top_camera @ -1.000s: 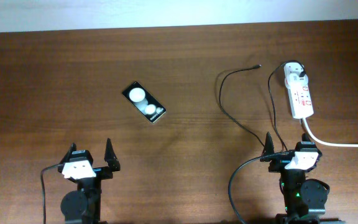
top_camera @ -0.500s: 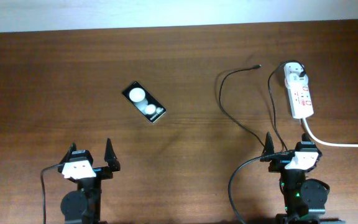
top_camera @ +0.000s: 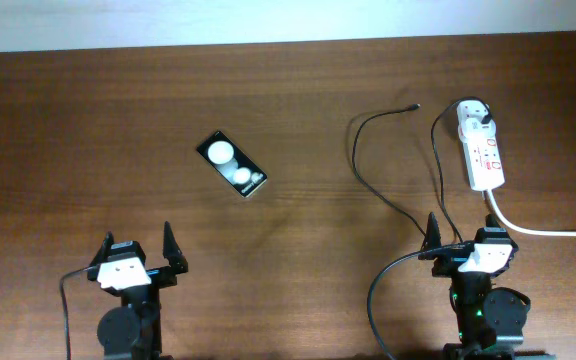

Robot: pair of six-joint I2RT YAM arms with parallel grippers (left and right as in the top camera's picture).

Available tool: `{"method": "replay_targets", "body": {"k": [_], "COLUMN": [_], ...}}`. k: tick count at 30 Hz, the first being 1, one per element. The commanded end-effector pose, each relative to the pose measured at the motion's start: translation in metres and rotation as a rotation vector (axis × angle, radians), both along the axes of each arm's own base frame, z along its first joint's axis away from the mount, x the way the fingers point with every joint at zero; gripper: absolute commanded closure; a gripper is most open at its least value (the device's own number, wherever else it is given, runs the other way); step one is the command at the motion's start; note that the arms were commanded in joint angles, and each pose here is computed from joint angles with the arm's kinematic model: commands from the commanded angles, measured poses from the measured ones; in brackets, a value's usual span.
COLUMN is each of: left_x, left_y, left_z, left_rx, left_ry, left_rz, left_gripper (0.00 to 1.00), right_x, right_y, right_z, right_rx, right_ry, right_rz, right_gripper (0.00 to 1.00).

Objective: Plug charger to phone and switch on socket

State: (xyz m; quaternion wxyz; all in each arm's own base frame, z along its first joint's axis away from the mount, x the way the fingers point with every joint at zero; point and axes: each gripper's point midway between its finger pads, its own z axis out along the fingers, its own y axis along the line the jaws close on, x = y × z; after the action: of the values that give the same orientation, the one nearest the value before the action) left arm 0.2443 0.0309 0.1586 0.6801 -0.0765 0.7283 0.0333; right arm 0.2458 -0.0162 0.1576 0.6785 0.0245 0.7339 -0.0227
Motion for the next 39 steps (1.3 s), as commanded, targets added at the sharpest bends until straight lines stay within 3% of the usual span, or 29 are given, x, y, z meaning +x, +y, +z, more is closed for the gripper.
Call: {"method": "replay_targets", "body": {"k": [1,31,39], "left_x": [-0.002,0.000,0.002], "left_y": [0.012,0.010,-0.003], "left_z": [0.001,-0.008,-0.003], "left_rx": [0.038,0.035,0.029], "left_ry": [-0.002,0.041,0.028], "left_rz": [0.065,0.054,-0.023], "left_gripper": [0.01,0.01,0.01], "right_x": [0.000,0.000,0.000], "right_y": [0.000,0.000,0.000], "right_z": [-0.002,-0.002,-0.002], "right_rx": [0.003,0.003,0.003], "right_ry": [0.001,0.001,0.001], "right_rz": [-0.003,-0.003,-0.003], "right_gripper": [0.01,0.01,0.01]}}
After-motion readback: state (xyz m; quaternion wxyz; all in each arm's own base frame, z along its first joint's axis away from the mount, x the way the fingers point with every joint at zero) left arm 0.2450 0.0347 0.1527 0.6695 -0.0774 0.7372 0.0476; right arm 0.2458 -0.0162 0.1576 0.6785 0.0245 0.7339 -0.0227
